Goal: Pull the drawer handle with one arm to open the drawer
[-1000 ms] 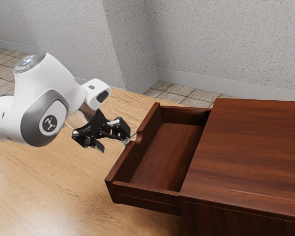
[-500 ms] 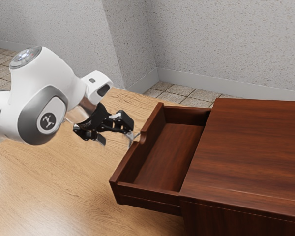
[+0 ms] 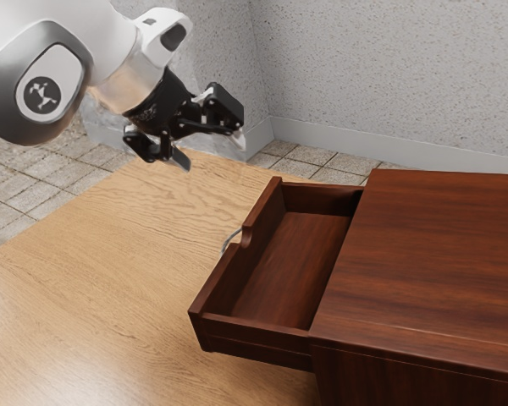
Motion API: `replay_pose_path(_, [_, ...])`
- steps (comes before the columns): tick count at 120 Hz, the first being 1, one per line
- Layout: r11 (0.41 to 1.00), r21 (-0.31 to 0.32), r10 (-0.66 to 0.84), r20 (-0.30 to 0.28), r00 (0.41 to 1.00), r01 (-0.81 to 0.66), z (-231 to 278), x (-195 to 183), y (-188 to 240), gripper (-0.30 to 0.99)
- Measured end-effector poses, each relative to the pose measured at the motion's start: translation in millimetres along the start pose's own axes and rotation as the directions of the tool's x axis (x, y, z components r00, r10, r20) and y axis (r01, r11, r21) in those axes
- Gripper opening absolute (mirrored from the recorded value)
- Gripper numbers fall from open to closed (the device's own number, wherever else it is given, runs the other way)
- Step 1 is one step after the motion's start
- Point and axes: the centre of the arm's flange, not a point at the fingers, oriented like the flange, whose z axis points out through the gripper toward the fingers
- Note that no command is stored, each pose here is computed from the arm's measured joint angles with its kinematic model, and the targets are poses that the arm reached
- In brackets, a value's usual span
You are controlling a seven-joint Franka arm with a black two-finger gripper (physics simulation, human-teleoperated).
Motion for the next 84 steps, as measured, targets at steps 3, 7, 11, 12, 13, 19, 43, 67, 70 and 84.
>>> replay_pose_path(3, [0.999, 0.011, -0.035, 0.009, 0.999, 0.035, -13, 4, 2, 0.68])
replay_pose_path(7, [0.995, 0.039, -0.093, 0.023, 0.995, 0.092, -23, 9, -5, 0.68])
replay_pose_path(11, [0.986, 0.078, -0.154, 0.038, 0.987, 0.150, -26, 13, -15, 0.68])
replay_pose_path(12, [0.983, 0.088, -0.167, 0.043, 0.985, 0.163, -26, 13, -17, 0.68])
replay_pose_path(13, [0.980, 0.098, -0.181, 0.047, 0.982, 0.176, -26, 13, -19, 0.68])
replay_pose_path(19, [0.954, 0.164, -0.266, 0.075, 0.961, 0.252, -19, 11, -30, 0.69])
replay_pose_path(43, [0.783, 0.398, -0.550, 0.086, 0.831, 0.478, 22, 0, -74, 0.69])
replay_pose_path(67, [0.629, 0.472, -0.704, 0.011, 0.710, 0.617, 31, -6, -86, 0.69])
replay_pose_path(70, [0.622, 0.477, -0.708, 0.002, 0.706, 0.621, 32, -9, -81, 0.69])
replay_pose_path(84, [0.570, 0.501, -0.740, -0.032, 0.672, 0.652, 39, -19, -76, 0.69])
